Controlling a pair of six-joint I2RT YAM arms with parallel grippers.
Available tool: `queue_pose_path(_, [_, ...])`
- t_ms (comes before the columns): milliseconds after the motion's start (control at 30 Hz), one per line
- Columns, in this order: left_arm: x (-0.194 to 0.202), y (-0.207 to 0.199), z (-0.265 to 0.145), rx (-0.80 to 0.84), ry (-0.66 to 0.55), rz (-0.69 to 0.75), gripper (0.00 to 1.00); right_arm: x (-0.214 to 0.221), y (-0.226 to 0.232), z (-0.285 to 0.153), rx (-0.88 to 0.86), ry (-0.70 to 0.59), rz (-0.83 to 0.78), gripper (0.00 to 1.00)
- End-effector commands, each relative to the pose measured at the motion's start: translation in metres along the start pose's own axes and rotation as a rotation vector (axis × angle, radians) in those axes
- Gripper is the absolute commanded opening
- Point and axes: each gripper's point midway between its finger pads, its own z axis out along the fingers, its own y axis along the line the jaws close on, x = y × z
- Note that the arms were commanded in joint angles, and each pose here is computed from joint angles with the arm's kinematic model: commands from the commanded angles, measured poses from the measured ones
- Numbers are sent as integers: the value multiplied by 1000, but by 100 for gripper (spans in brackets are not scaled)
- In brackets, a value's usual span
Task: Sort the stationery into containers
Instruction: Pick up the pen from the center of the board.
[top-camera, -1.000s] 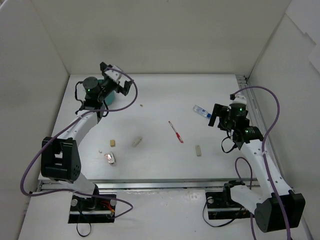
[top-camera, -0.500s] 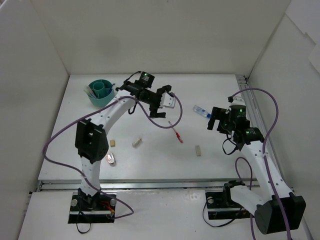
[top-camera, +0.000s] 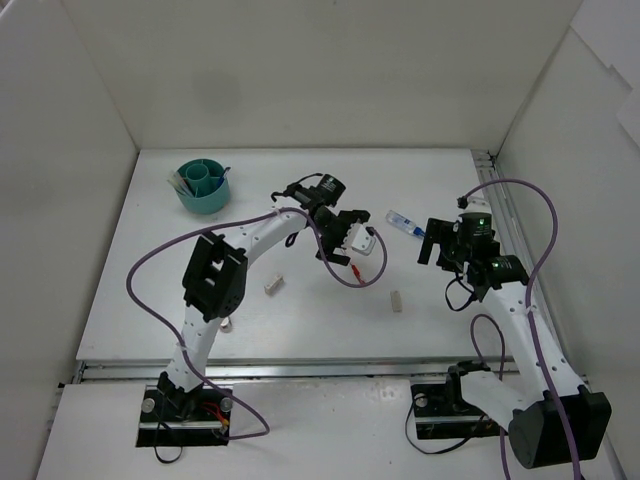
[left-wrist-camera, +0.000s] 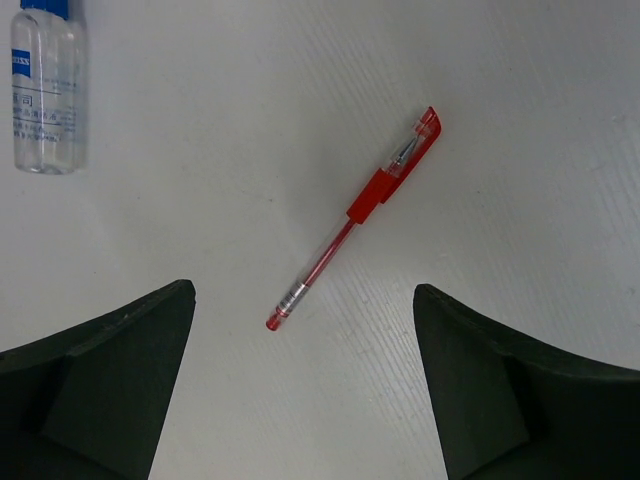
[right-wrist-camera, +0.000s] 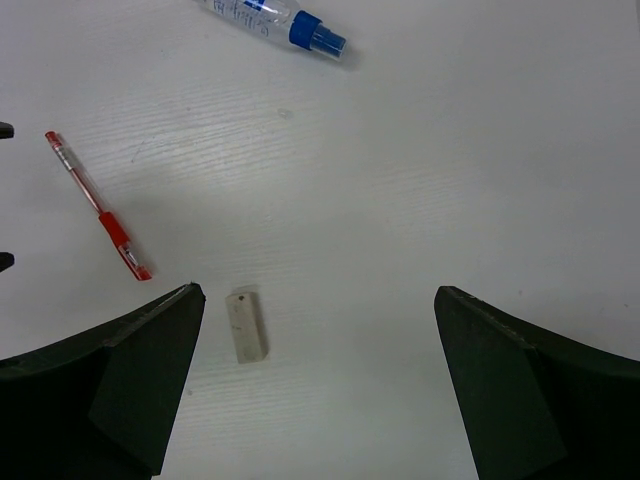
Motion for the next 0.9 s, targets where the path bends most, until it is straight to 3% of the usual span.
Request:
queue_pose_path(0, [-9,15,0,-40,-27,50,84,-7,-6,1,28,-22,-8,98])
queue_pose_path(267, [-13,12,29,-10,-62,41,73,-1,-5,7,26,9,-21,98])
queue_pose_path(400, [-20,8,42,1,-87,29,62,2,-6,8,27,15,-22,98])
queue_pose_path(500, [-22,-1,47,31,-70,36,54,2,-5,8,22,17,-27,98])
queue_pose_path(867, [-11,-43,62,168,54,69,45,1,-6,2,20,-11,-22,98])
